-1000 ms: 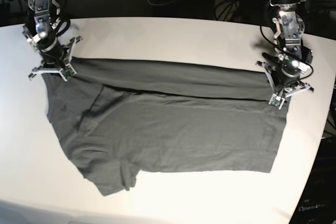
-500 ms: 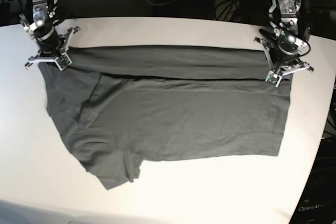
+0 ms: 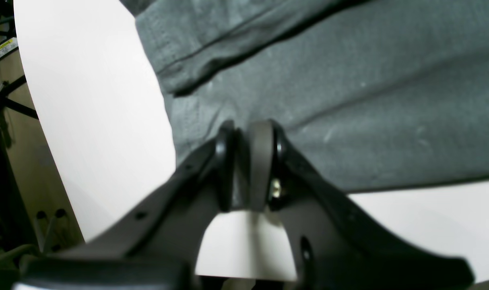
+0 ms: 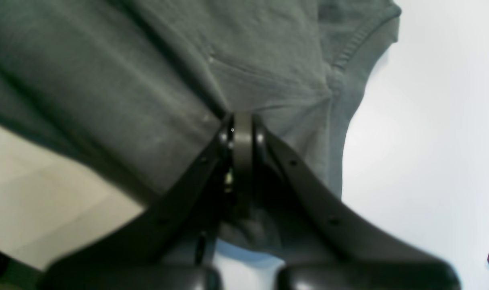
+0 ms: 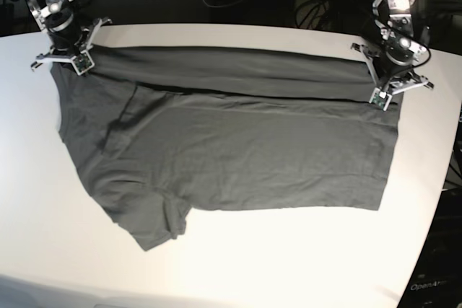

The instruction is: Fold the T-shirt properly

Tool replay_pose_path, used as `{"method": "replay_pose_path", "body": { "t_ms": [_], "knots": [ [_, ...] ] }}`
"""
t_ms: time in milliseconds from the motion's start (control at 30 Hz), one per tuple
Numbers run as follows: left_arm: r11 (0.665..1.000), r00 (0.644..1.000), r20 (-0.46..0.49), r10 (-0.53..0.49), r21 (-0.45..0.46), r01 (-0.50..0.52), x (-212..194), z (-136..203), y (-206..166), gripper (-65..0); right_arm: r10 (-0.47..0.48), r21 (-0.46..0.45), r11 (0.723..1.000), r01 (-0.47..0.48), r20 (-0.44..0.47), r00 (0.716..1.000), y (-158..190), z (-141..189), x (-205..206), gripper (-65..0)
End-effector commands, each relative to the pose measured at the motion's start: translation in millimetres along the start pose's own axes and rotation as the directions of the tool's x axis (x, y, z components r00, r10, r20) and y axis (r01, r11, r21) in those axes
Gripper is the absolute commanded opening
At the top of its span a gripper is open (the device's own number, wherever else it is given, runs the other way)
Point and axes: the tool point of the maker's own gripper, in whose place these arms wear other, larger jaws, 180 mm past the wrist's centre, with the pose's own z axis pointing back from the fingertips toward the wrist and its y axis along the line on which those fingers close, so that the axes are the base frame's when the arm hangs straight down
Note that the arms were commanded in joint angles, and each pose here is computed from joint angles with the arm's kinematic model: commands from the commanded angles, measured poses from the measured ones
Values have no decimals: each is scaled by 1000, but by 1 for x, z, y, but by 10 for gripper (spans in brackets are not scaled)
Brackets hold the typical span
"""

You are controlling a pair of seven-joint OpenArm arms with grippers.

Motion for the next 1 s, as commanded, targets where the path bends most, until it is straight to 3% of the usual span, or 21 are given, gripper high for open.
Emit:
{"method": "replay_pose_path", "body": {
  "t_ms": [0, 367, 967],
  "knots": [
    [996, 975, -213, -64, -76, 49, -56, 4, -22, -567, 68, 128, 991, -40, -225, 972, 31, 13, -55, -646],
    [995, 973, -217, -80, -81, 64, -65, 25, -32, -567, 70, 154, 987, -35, -227, 971, 43, 22, -63, -646],
    [995, 972, -219, -80, -79, 64, -65, 23, -31, -567, 49, 132, 991, -16, -251, 967, 36, 28, -73, -646]
  ]
}}
